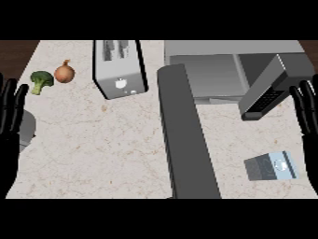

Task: Pick up the milk, place it into the microwave and close the microwave

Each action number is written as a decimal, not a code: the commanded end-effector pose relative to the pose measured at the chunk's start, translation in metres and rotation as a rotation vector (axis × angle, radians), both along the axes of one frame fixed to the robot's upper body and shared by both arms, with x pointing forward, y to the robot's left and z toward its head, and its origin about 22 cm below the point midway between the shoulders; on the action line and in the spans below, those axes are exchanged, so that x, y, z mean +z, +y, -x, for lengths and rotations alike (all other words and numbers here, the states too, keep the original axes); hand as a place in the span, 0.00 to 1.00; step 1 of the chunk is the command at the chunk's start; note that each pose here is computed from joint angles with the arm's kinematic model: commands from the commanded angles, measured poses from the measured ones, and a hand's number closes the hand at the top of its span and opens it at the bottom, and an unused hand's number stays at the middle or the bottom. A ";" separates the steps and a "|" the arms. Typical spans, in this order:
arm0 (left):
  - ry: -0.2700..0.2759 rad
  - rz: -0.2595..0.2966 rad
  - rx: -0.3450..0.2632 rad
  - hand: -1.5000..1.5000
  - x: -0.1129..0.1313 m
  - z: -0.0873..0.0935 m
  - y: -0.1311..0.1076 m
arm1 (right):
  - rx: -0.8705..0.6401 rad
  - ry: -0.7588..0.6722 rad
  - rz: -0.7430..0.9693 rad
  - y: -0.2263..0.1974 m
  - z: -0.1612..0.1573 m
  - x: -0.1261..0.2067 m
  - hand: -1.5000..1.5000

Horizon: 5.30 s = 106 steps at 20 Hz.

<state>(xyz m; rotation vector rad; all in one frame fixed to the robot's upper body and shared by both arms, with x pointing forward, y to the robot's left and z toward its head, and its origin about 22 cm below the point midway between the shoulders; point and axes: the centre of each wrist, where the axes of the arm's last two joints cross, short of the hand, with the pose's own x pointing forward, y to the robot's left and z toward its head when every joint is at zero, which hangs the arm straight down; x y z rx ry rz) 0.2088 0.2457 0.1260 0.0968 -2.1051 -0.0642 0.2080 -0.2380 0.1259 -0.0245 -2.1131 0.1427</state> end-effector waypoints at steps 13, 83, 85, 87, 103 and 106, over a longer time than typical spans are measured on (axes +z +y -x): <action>0.174 0.285 0.019 0.00 -0.053 0.032 -0.025 | -0.051 0.168 -0.049 -0.067 0.113 0.003 0.00; 0.156 0.291 0.011 0.00 -0.114 0.142 -0.043 | -0.245 0.285 -0.117 -0.088 0.035 -0.281 0.00; 0.185 0.290 0.003 0.00 -0.122 0.144 -0.031 | -0.288 0.257 -0.099 -0.111 0.032 -0.279 0.00; 0.168 0.288 -0.014 0.00 -0.127 0.145 -0.044 | -0.336 0.248 -0.077 -0.106 0.010 -0.268 1.00; 0.186 0.311 -0.051 0.00 -0.131 0.145 -0.033 | -0.318 0.187 0.029 -0.063 -0.073 -0.257 1.00; 0.157 0.311 -0.047 0.00 -0.118 0.149 -0.025 | -0.279 0.150 -0.011 -0.060 -0.083 -0.252 1.00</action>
